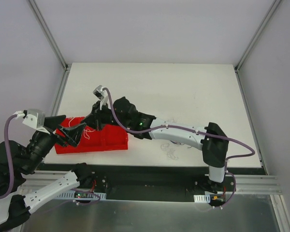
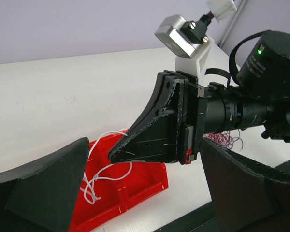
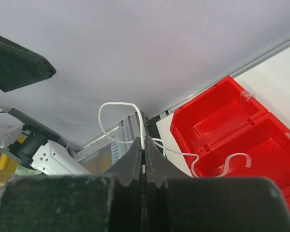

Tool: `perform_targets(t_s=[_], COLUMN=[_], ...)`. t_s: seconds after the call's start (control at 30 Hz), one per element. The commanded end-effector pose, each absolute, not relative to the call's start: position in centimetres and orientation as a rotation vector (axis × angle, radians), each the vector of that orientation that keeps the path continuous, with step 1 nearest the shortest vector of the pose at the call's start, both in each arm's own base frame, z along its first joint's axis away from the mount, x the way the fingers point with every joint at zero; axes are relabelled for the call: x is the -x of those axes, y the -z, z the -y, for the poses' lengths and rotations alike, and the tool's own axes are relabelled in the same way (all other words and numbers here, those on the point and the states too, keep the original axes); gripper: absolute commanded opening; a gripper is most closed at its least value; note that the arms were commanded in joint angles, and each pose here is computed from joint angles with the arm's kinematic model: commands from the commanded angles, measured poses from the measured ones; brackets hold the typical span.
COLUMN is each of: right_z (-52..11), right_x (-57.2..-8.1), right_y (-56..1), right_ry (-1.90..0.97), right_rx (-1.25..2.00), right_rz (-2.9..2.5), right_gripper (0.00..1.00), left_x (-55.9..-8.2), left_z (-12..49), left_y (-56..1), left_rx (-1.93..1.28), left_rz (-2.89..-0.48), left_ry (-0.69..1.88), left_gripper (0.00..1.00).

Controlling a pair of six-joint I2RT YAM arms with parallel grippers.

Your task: Untangle the cables

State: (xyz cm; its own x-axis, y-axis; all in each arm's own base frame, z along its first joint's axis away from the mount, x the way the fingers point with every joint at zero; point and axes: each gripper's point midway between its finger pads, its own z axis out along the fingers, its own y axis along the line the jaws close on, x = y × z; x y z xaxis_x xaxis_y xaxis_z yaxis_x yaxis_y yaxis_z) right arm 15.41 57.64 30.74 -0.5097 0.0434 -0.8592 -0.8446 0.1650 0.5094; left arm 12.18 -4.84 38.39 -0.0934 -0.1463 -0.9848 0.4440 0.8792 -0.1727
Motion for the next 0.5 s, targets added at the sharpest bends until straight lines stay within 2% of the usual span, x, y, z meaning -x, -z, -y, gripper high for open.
perform_targets(t_s=[0.0,0.23,0.47], right_z=[-57.2,-58.9,-61.3], right_x=[-16.5,-18.4,-19.6], right_y=[-33.3,-28.0,-22.3], right_ry=[-1.458,-1.373,-1.292], right_rx=[0.707,0.728,0.798], right_rz=[-1.578,-1.669,-1.744], right_gripper=[0.00,0.00,0.01], left_x=[-12.3,-12.5,-14.7], left_z=[3.5,4.2,3.9], left_y=[-40.4,-41.4,-40.9], left_rx=[-0.159,-0.208,-0.176], left_rz=[-1.553,-1.547,-1.609], left_ry=[0.485,0.473,0.323], left_gripper=[0.96,0.96,0.97])
